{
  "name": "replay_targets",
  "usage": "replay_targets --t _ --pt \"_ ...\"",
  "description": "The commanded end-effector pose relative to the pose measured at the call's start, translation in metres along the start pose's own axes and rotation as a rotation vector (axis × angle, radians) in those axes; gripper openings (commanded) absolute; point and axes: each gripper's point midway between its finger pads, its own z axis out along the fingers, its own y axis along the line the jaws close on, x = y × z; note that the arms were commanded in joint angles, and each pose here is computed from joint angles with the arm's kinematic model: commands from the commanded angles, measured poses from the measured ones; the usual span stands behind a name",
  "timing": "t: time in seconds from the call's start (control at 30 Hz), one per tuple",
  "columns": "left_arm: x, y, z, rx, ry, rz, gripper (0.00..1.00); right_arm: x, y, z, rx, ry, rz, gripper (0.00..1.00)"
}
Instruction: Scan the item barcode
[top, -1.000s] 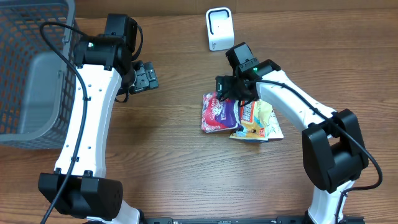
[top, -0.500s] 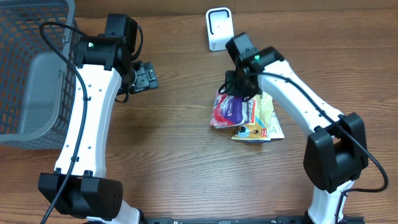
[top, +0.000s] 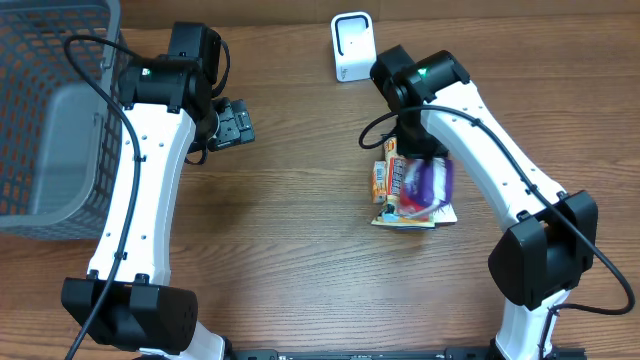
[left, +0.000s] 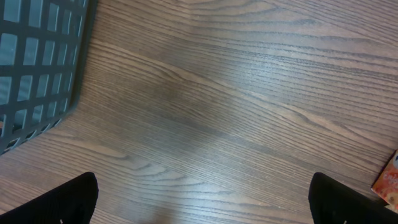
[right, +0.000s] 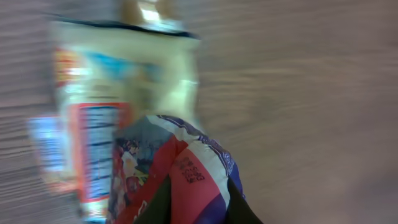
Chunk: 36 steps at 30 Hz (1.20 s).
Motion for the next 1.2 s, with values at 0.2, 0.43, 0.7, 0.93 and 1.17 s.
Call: replay_targets --t 0.2,0.43,0.7,0.93,1.17 --pt "-0.002 -0.001 0.000 0.002 -0.002 0.011 1.00 -0.015 -0.030 0.001 0.093 -0.052 0.125 0.10" --pt "-0.002 -0.001 0.000 0.002 -0.002 0.011 1.00 -0.012 -0.016 0.024 0.079 -0.029 0.117 0.15" --pt "-0.002 -0.001 0.000 0.002 -0.002 0.011 1.00 -0.004 0.006 0.024 0.015 0.000 0.091 0.21" --pt "-0.002 -0.001 0.000 0.002 -0.002 0.011 1.00 -0.001 0.044 0.014 -0.068 -0.041 0.033 0.24" --pt "-0.002 -0.001 0.000 0.002 -0.002 0.011 1.00 0.011 0.083 0.001 -0.111 -0.087 -0.046 0.34"
